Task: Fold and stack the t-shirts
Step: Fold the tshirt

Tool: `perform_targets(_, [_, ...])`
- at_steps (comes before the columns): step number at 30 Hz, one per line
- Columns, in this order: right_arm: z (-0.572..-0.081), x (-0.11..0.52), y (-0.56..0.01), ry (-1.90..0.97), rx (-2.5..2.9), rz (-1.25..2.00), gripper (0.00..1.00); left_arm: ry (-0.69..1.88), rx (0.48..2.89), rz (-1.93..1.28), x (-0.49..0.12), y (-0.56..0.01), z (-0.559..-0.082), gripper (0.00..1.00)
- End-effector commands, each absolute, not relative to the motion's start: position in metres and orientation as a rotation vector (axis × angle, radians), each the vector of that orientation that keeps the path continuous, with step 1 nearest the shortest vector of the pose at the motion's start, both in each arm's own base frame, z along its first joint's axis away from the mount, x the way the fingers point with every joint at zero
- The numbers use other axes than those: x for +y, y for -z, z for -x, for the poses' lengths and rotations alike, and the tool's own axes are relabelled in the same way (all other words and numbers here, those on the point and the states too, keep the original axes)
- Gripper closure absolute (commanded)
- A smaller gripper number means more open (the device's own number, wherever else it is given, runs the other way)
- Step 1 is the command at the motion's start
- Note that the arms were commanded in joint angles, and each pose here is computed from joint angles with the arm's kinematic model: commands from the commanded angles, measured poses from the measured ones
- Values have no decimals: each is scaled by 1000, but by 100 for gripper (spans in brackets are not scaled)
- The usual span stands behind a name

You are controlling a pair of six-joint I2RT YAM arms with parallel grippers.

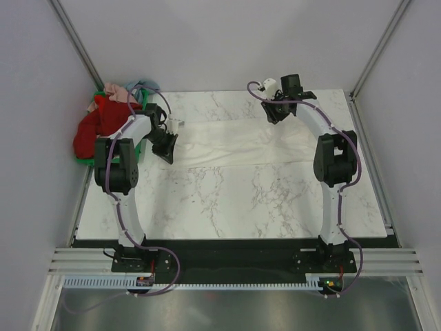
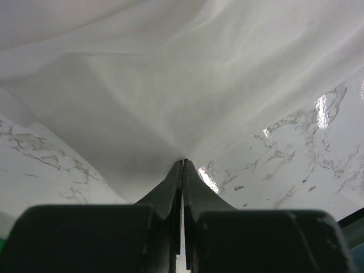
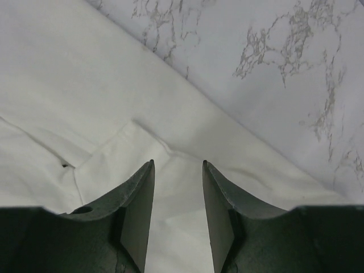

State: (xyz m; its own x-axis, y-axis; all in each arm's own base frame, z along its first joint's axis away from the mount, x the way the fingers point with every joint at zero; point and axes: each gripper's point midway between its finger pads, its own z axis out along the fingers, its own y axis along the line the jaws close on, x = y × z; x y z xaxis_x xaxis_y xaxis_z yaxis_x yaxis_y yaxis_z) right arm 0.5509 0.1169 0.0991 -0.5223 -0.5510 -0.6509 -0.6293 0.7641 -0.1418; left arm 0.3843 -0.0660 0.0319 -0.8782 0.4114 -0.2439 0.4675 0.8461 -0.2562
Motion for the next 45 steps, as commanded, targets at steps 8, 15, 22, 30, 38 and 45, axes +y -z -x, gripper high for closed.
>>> perform_targets(8, [-574,129,-74,-183,2273,893,52,437,2855,-664,-63,-13,-385,97])
perform_targets(15, [-557,140,-57,-264,2310,924,51,420,2875,-669,-58,-6,-383,98])
perform_targets(22, [-557,141,-46,-255,2330,928,50,417,2874,-661,-58,-6,-385,98])
perform_targets(30, [-562,141,-34,-249,2346,918,51,401,2871,-648,-57,-10,-386,98])
perform_targets(38, [-569,145,-41,-247,2324,892,75,386,2869,-646,-56,-12,-387,98])
perform_targets(45, [-572,151,-65,-229,2268,905,91,385,2874,-643,-56,-11,-387,98])
